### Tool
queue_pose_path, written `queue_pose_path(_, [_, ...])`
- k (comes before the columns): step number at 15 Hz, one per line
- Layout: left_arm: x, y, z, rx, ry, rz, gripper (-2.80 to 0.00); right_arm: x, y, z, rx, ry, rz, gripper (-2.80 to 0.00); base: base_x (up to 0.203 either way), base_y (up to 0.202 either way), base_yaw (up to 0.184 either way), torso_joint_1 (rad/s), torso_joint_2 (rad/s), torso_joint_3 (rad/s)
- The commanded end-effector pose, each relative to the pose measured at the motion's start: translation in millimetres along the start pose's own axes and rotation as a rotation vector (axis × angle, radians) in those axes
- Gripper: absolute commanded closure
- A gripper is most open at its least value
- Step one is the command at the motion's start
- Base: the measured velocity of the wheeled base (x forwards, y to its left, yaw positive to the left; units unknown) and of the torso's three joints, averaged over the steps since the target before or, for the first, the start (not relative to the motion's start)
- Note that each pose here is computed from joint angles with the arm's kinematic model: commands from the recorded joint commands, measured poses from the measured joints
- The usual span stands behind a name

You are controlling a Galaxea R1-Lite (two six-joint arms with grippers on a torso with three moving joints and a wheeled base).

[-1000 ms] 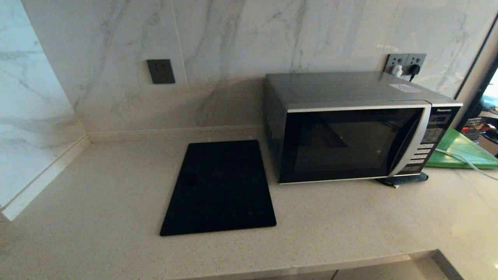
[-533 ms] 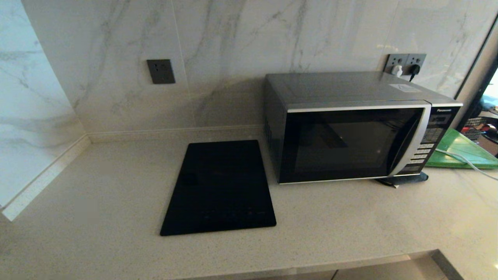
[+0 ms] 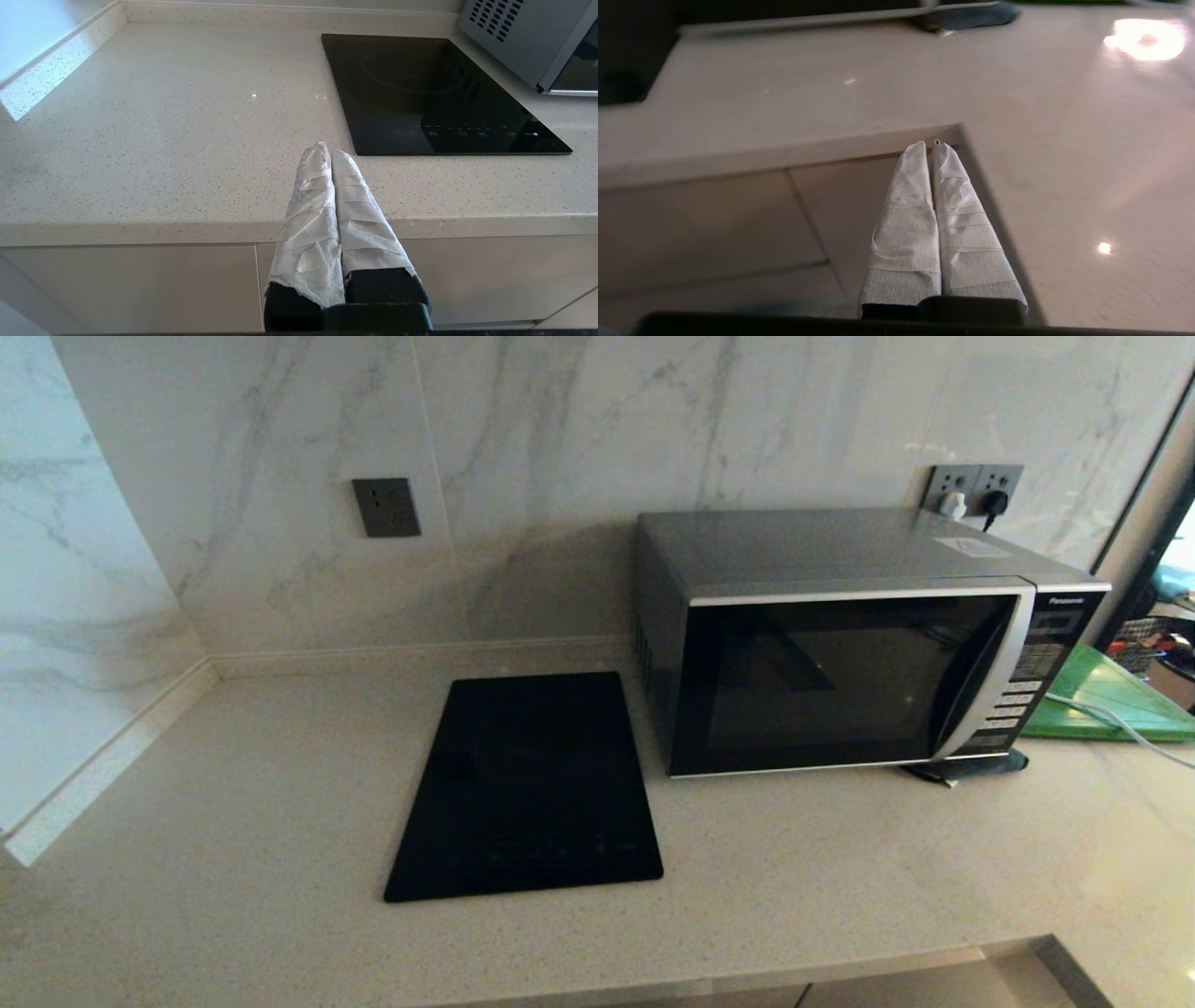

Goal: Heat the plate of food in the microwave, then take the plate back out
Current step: Open the microwave oven

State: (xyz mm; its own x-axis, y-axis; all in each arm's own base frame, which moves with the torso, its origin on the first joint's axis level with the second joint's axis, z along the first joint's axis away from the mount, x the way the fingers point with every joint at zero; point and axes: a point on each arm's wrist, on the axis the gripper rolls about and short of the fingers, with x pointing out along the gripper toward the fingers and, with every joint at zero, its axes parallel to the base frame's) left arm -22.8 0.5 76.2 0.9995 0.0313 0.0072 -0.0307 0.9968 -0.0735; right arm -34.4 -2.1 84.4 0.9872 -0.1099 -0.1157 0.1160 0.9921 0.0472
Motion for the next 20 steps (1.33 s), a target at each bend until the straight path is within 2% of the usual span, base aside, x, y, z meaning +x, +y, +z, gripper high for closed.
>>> queue_pose_path(1, [0.1, 0.0, 0.1, 0.000, 0.001, 0.001, 0.00, 2.8, 1.1, -5.7, -0.004, 0.027, 0.052, 0.00, 0.000, 0.000, 0.000, 0.000, 0.00, 0.000])
queue_pose_path(3, [0.1, 0.0, 0.1, 0.000, 0.001, 0.002, 0.00, 6.2, 2.3, -7.7, -0.028, -0.002, 0.094, 0.00, 0.000, 0.000, 0.000, 0.000, 0.00, 0.000])
queue_pose_path(5, [0.1, 0.0, 0.1, 0.000, 0.001, 0.001, 0.00, 7.1, 2.3, -8.1, -0.019, -0.011, 0.096, 0.00, 0.000, 0.000, 0.000, 0.000, 0.00, 0.000])
queue_pose_path(8, [0.1, 0.0, 0.1, 0.000, 0.001, 0.001, 0.00, 8.0, 1.9, -7.1, 0.087, -0.031, 0.071, 0.00, 0.000, 0.000, 0.000, 0.000, 0.00, 0.000])
queue_pose_path(9, [0.1, 0.0, 0.1, 0.000, 0.001, 0.001, 0.00, 8.7, 1.8, -7.0, 0.094, -0.044, 0.066, 0.00, 0.000, 0.000, 0.000, 0.000, 0.00, 0.000])
queue_pose_path(20, [0.1, 0.0, 0.1, 0.000, 0.001, 0.001, 0.00, 8.6, 1.8, -6.9, 0.094, -0.044, 0.066, 0.00, 0.000, 0.000, 0.000, 0.000, 0.00, 0.000])
